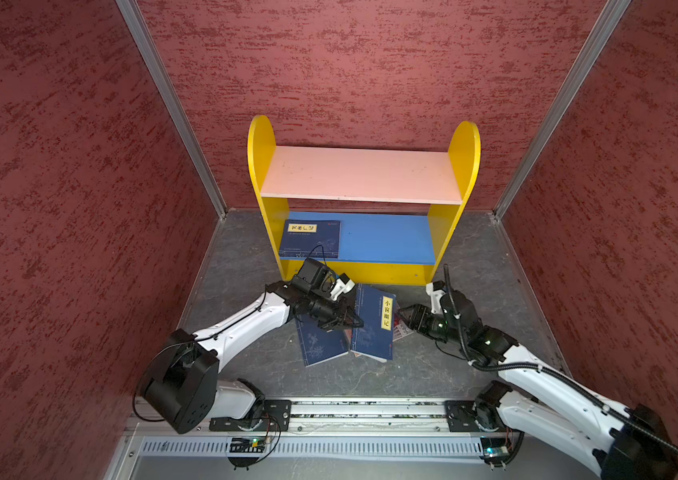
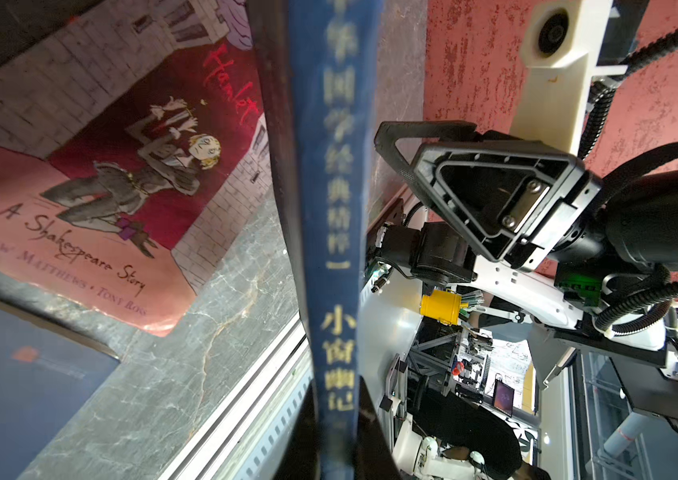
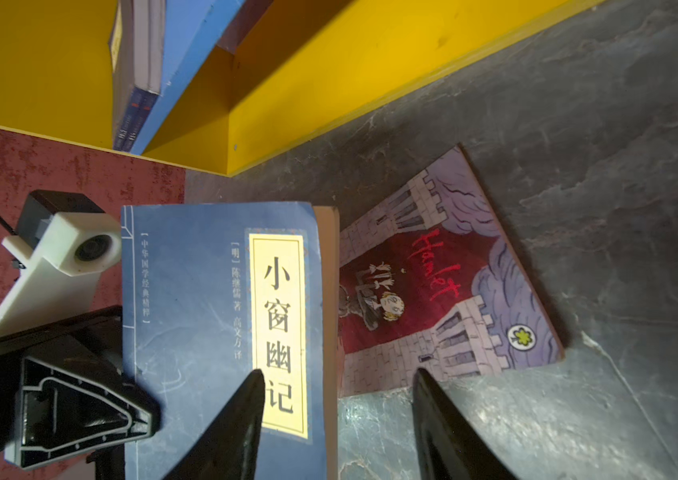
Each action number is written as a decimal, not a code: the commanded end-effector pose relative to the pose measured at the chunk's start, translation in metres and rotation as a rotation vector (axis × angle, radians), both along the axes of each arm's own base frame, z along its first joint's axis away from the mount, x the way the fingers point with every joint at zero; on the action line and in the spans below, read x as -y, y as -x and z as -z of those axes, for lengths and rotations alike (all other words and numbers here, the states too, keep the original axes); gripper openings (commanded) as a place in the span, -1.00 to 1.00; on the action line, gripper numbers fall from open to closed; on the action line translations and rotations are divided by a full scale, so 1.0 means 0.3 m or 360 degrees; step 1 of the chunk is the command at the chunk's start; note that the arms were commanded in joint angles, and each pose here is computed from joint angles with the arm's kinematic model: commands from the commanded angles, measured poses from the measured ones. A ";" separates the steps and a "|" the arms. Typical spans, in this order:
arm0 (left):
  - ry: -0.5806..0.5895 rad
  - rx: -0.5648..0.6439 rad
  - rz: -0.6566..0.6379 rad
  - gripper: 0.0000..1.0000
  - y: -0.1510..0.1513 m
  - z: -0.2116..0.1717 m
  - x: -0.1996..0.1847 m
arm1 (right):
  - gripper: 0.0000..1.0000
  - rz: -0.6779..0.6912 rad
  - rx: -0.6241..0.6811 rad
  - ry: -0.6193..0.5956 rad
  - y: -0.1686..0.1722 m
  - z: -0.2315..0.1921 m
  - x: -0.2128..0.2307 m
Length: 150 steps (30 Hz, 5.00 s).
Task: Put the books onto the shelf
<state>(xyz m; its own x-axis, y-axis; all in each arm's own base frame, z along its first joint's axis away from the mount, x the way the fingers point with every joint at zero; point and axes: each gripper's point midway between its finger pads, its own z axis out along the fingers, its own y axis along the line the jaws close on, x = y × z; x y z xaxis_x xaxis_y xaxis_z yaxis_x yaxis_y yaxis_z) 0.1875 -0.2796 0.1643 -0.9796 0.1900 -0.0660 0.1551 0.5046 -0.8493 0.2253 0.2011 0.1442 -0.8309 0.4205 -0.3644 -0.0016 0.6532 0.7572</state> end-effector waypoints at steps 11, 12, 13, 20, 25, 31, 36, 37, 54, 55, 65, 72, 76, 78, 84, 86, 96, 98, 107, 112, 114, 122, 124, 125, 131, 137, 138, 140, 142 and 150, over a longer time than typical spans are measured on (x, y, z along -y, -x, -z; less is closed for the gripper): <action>0.0268 0.0392 -0.0271 -1.00 -0.152 -0.347 -0.090 | 0.27 -0.0105 0.0254 -0.0540 0.038 -0.376 -0.061; 0.0282 0.0411 -0.0312 -1.00 -0.169 -0.367 -0.100 | 0.27 -0.0132 0.0285 -0.0594 0.039 -0.410 -0.072; 0.0287 0.0428 -0.0339 -1.00 -0.180 -0.381 -0.108 | 0.28 -0.0147 0.0308 -0.0632 0.039 -0.437 -0.079; 0.0329 0.0548 -0.0615 -1.00 -0.282 -0.473 -0.185 | 0.37 -0.0351 0.0436 -0.0815 0.028 -0.596 -0.187; 0.0353 0.0553 -0.0736 -1.00 -0.335 -0.502 -0.233 | 0.39 -0.0453 0.0398 -0.0853 0.004 -0.586 -0.288; 0.0390 0.0564 -0.0846 -1.00 -0.375 -0.528 -0.272 | 0.43 -0.0448 0.0431 -0.0981 0.002 -0.586 -0.330; 0.0422 0.0507 -0.0949 -1.00 -0.413 -0.532 -0.311 | 0.45 -0.0367 0.0447 -0.1026 -0.024 -0.580 -0.336; 0.0429 0.0490 -0.0965 -1.00 -0.420 -0.532 -0.318 | 0.45 -0.0353 0.0441 -0.1030 -0.030 -0.572 -0.341; 0.0497 0.0376 -0.1044 -1.00 -0.448 -0.518 -0.331 | 0.46 -0.0383 0.0442 -0.1177 -0.112 -0.571 -0.472; 0.0500 0.0370 -0.1043 -1.00 -0.448 -0.517 -0.330 | 0.46 -0.0389 0.0440 -0.1177 -0.117 -0.571 -0.481; 0.0536 0.0331 -0.1036 -1.00 -0.426 -0.529 -0.327 | 0.46 -0.0294 0.0479 -0.1203 -0.173 -0.561 -0.490; 0.0550 0.0292 -0.1017 -1.00 -0.409 -0.537 -0.319 | 0.45 -0.0226 0.0541 -0.1207 -0.203 -0.585 -0.478; 0.0566 0.0294 -0.1012 -1.00 -0.398 -0.544 -0.318 | 0.44 -0.0245 0.0512 -0.1174 -0.233 -0.562 -0.512; 0.0572 0.0301 -0.1007 -1.00 -0.392 -0.549 -0.318 | 0.43 -0.0240 0.0511 -0.1186 -0.242 -0.557 -0.516; 0.0566 0.0286 -0.0999 -1.00 -0.367 -0.541 -0.320 | 0.29 -0.0177 0.0525 -0.1210 -0.272 -0.543 -0.497; 0.0556 0.0282 -0.0998 -1.00 -0.356 -0.534 -0.323 | 0.19 -0.0154 0.0536 -0.1216 -0.277 -0.544 -0.485; 0.0510 0.0228 -0.1001 -0.99 -0.311 -0.468 -0.330 | -0.66 -0.0167 0.0541 -0.1213 -0.295 -0.533 -0.474; 0.0504 0.0240 -0.1002 -0.79 -0.310 -0.461 -0.334 | -0.71 -0.0187 0.0541 -0.1216 -0.293 -0.533 -0.472; 0.0461 0.0298 -0.1022 0.20 -0.326 -0.431 -0.369 | -0.73 -0.0401 0.0499 -0.1222 -0.255 -0.566 -0.474; 0.0430 0.0289 -0.1039 0.23 -0.339 -0.397 -0.389 | -0.72 -0.0485 0.0486 -0.1213 -0.230 -0.588 -0.468; 0.0430 0.0288 -0.1045 0.26 -0.349 -0.390 -0.393 | -0.72 -0.0542 0.0476 -0.1215 -0.219 -0.598 -0.477; 0.0467 0.0300 -0.1067 0.12 -0.388 -0.394 -0.414 | -0.69 -0.0688 0.0403 -0.1270 -0.198 -0.609 -0.505; 0.0473 0.0295 -0.1069 0.00 -0.387 -0.396 -0.417 | -0.69 -0.0708 0.0373 -0.1285 -0.199 -0.602 -0.510; 0.0475 0.0287 -0.1069 -0.06 -0.385 -0.396 -0.417 | -0.69 -0.0712 0.0365 -0.1291 -0.202 -0.598 -0.510; 0.0505 0.0259 -0.1081 -0.27 -0.367 -0.413 -0.424 | -0.70 -0.0693 0.0342 -0.1302 -0.220 -0.581 -0.503; 0.0522 0.0262 -0.1105 -0.68 -0.362 -0.430 -0.433 | -0.65 -0.0704 0.0343 -0.1272 -0.227 -0.586 -0.507; 0.0527 0.0256 -0.1109 -0.74 -0.364 -0.432 -0.434 | -0.63 -0.0701 0.0340 -0.1263 -0.229 -0.583 -0.509; 0.0527 0.0252 -0.1116 -0.89 -0.367 -0.434 -0.435 | -0.52 -0.0696 0.0330 -0.1247 -0.233 -0.576 -0.511; 0.0525 0.0261 -0.1123 -1.00 -0.372 -0.436 -0.438 | -0.28 -0.0683 0.0318 -0.1233 -0.238 -0.567 -0.512; 0.0498 0.0335 -0.1234 -1.00 -0.424 -0.448 -0.473 | 0.10 -0.0521 0.0312 -0.1219 -0.263 -0.539 -0.480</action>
